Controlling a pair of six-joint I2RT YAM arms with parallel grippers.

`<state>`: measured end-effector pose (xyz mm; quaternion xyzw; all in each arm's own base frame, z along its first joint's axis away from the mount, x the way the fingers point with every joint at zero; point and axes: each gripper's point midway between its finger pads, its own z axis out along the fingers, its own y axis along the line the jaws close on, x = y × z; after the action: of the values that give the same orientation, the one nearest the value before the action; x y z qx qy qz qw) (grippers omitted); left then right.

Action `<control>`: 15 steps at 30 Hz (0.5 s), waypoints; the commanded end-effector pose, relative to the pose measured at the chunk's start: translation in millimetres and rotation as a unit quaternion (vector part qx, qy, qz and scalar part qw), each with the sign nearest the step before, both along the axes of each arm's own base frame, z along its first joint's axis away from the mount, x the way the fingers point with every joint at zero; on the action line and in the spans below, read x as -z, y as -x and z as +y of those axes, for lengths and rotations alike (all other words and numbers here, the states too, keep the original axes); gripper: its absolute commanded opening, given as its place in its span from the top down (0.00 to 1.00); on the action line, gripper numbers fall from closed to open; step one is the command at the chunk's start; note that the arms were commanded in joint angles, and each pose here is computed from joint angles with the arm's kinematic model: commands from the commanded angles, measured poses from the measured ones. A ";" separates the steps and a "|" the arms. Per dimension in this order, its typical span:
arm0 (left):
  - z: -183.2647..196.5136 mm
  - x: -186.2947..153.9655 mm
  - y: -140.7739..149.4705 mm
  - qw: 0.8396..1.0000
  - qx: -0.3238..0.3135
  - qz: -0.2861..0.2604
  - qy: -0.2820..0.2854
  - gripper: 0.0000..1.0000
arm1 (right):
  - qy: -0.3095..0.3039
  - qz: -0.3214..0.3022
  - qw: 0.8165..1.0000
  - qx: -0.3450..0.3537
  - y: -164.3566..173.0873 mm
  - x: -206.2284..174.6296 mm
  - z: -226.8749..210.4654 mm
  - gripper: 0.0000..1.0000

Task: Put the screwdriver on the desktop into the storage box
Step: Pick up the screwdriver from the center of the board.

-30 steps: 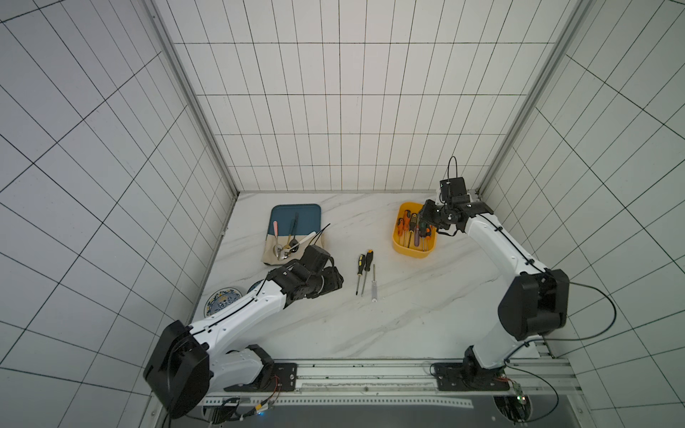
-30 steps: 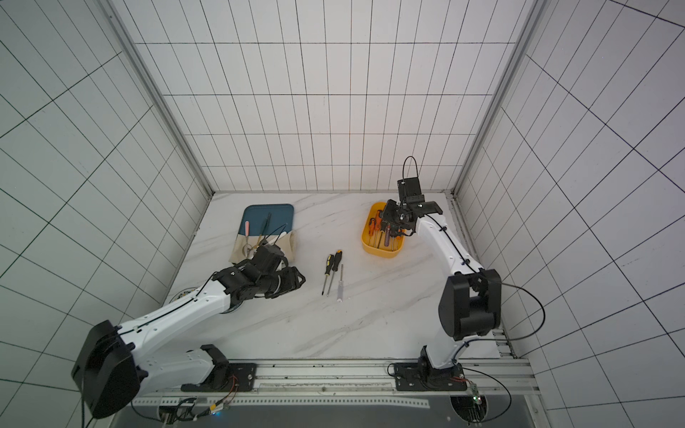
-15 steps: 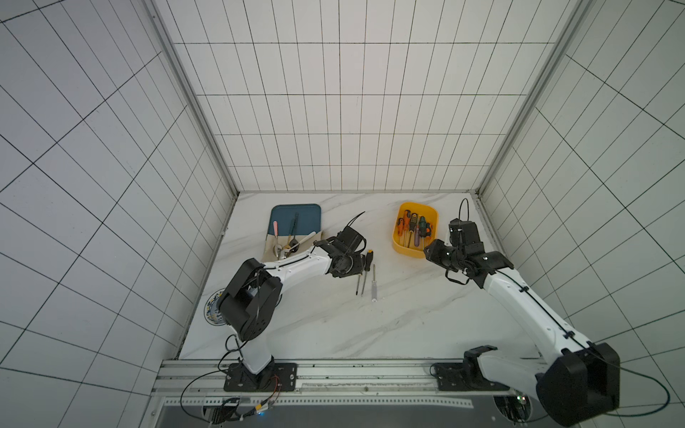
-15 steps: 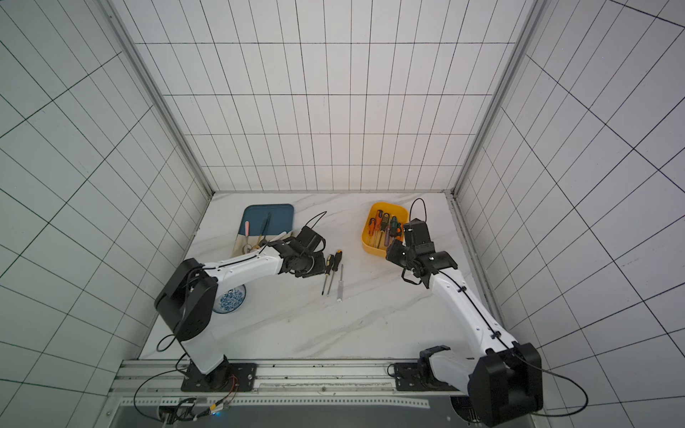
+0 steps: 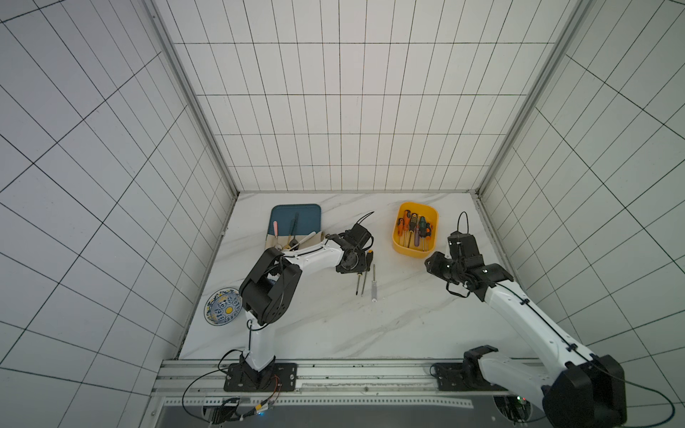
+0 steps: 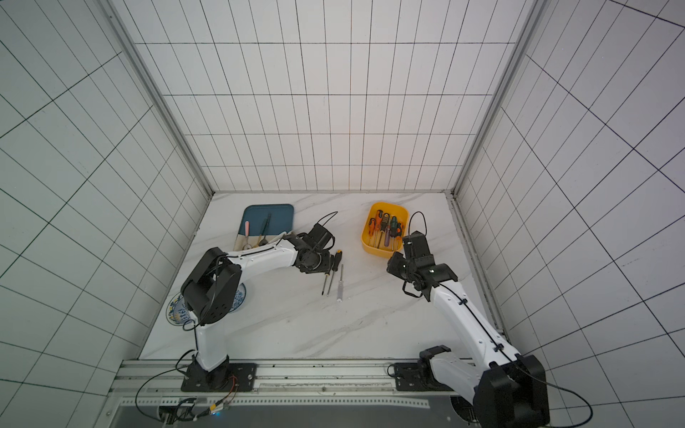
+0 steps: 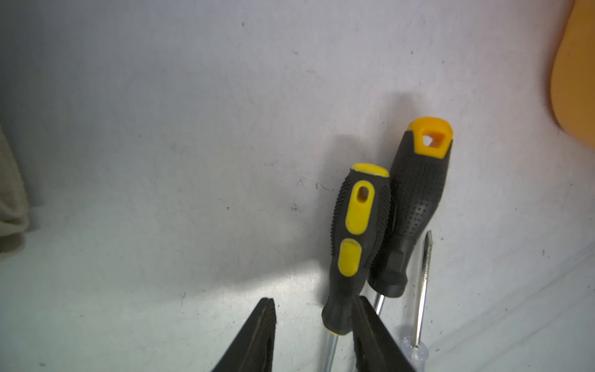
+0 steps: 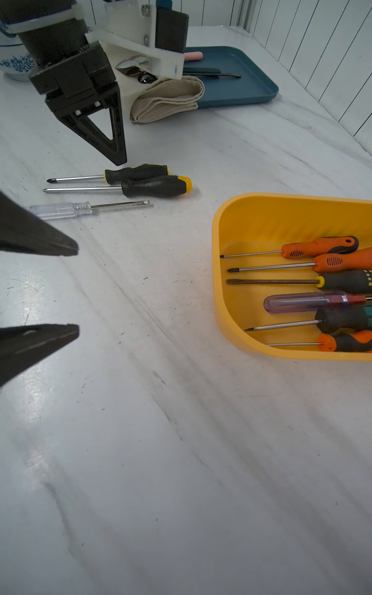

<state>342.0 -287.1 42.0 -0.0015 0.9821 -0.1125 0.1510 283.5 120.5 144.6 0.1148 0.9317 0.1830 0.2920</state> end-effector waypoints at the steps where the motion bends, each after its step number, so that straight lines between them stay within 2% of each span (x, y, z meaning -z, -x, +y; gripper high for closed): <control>1: -5.5 3.4 -2.7 1.000 0.020 -0.010 -0.021 0.56 | 0.010 0.009 1.000 0.002 3.8 11.5 -2.1 0.61; 8: -10.1 10.4 -1.8 0.999 0.028 -0.005 -0.035 0.57 | 0.006 0.011 1.000 0.002 4.6 12.1 -0.9 0.61; 15: -11.1 20.5 2.7 0.996 0.047 -0.010 -0.080 0.61 | 0.006 0.016 1.000 0.005 5.3 14.9 -1.5 0.61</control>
<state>339.4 -299.8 29.5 0.0409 0.9851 -0.0694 0.1522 282.2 119.8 140.8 0.1176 0.9330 0.1811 0.2880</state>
